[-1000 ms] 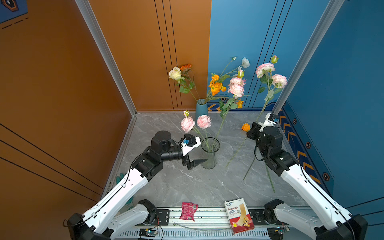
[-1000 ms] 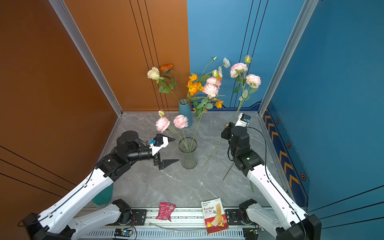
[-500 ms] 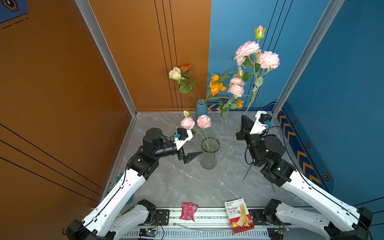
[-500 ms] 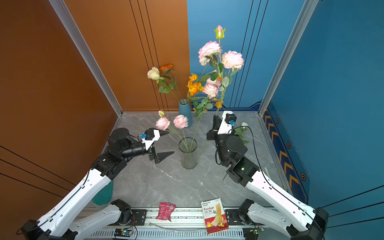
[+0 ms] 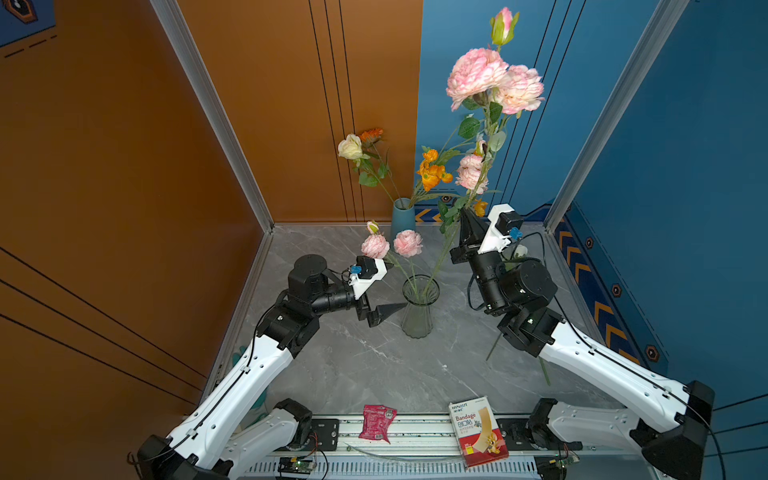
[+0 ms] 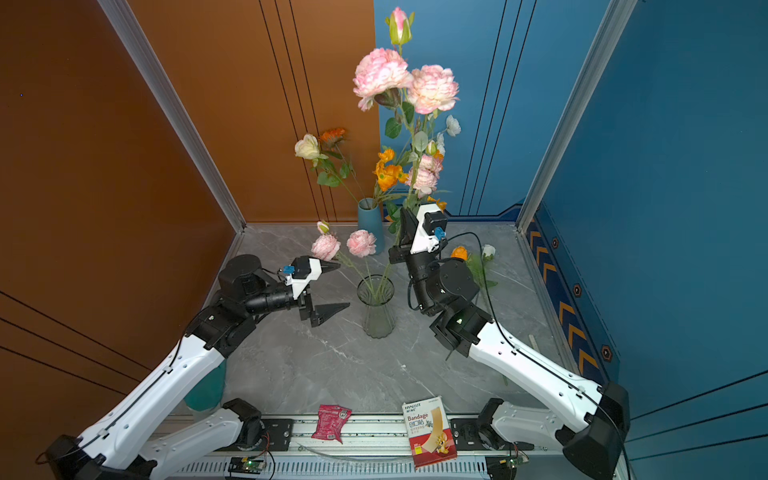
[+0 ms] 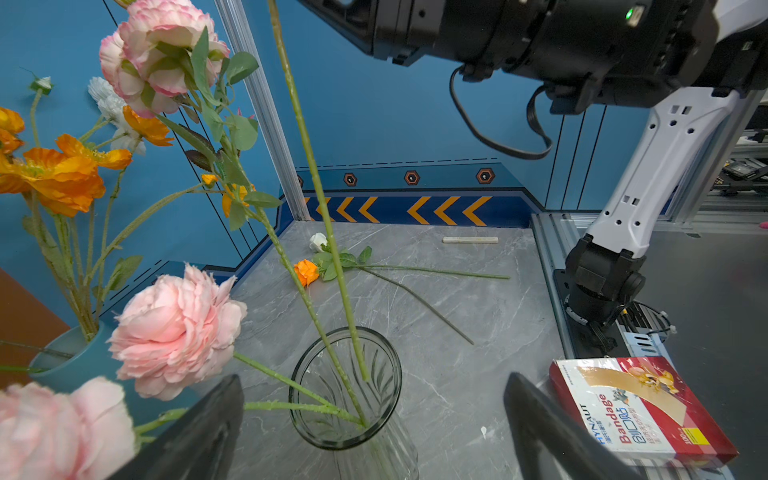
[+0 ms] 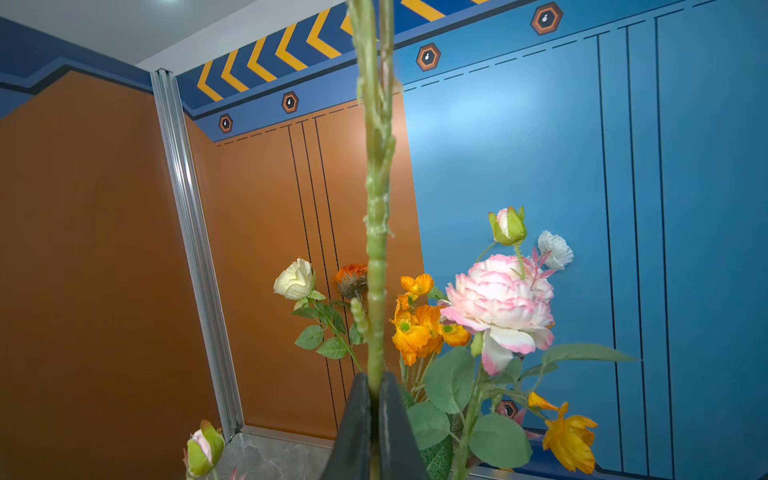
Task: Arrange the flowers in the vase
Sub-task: 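Carry the pink rose toward the glass vase with the right gripper, then lower the pink rose stem into the glass vase and open the right gripper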
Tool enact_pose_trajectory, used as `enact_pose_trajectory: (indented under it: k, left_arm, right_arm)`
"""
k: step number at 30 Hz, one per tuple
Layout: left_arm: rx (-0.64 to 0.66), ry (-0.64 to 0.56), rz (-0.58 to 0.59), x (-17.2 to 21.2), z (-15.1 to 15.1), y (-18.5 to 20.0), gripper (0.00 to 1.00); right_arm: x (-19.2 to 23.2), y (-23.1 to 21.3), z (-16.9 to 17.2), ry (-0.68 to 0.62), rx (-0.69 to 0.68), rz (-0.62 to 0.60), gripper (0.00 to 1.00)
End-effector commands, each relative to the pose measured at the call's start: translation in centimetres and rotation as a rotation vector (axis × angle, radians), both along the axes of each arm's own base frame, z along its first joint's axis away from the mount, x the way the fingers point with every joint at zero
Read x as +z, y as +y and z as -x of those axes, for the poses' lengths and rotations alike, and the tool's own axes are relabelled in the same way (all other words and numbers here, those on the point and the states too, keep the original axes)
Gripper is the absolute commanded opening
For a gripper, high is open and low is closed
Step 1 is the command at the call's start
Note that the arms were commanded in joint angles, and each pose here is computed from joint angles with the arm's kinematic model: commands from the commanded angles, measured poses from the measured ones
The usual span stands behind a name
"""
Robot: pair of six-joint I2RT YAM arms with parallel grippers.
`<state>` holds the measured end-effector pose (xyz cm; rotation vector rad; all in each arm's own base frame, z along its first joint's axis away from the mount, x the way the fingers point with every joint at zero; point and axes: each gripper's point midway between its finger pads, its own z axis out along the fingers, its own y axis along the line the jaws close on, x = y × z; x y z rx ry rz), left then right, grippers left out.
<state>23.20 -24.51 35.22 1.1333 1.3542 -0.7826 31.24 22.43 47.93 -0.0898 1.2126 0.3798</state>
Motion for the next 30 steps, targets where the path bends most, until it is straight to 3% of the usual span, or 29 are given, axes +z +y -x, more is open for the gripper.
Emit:
enact_pose_trajectory:
  k: [1,5,11,20,30]
  left_arm:
    - [-0.018,0.010,0.009,-0.1,0.2,0.0,0.98]
    - [-0.017,0.014,0.008,-0.2,0.1,0.0,0.98]
    - [-0.007,0.005,0.015,0.1,0.0,0.5,0.98]
    - [0.006,-0.002,0.019,0.4,-0.2,0.9,0.98]
    - [0.001,-0.002,0.019,0.4,-0.1,0.9,0.98]
  right_arm:
    - [0.3,1.2,0.9,-0.129,0.012,0.014,0.00]
    - [-1.3,2.1,1.5,-0.183,0.013,0.012,0.00]
    - [-4.3,4.8,2.1,-0.174,0.108,0.111,0.00]
    - [-8.3,8.2,1.9,-0.033,0.264,0.299,0.00]
    - [-13.1,10.3,0.3,0.113,0.344,0.354,0.00]
